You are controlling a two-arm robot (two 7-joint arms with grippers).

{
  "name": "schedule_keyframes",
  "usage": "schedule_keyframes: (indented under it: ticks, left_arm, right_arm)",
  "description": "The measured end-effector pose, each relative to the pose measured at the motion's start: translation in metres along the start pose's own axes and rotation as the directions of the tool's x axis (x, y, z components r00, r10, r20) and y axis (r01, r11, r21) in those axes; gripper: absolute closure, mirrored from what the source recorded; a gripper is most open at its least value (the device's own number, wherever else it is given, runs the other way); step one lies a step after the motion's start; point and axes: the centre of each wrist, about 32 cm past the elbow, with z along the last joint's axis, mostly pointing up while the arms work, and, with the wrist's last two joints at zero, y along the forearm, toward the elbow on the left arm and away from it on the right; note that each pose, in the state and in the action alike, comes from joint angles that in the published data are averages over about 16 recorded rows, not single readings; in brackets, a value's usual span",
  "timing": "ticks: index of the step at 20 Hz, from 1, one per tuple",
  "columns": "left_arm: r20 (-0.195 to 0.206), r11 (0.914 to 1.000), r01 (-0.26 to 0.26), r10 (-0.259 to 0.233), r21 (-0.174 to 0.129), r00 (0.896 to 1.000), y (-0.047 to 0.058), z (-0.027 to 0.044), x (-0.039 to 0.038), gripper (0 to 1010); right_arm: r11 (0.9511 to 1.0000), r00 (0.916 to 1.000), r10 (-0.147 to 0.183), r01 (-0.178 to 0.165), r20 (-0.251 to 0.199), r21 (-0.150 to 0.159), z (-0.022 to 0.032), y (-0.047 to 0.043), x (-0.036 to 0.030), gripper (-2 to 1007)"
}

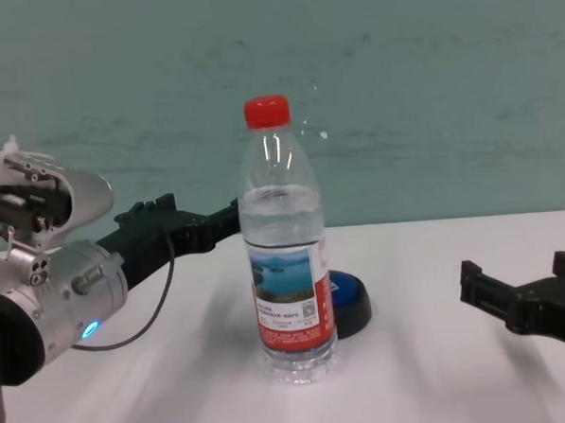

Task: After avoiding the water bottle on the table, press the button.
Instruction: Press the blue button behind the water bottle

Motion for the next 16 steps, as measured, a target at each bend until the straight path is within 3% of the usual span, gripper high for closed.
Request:
schedule_keyframes:
  ticks: [9, 16]
  left_arm:
    - [-0.007, 0.9999, -0.013, 0.013, 0.003, 1.000, -0.002, -0.0005, 0.0024, 0]
    - [-0.017, 0.9991, -0.041, 0.041, 0.013, 0.999, -0.002, -0.0011, 0.0100, 0]
  right_arm:
    - [1.0000, 1.0000, 0.000, 0.000, 0.000, 0.000, 0.0000, 0.0000, 0.0000, 1]
    - [1.0000, 1.0000, 0.000, 0.000, 0.000, 0.000, 0.0000, 0.0000, 0.0000, 1]
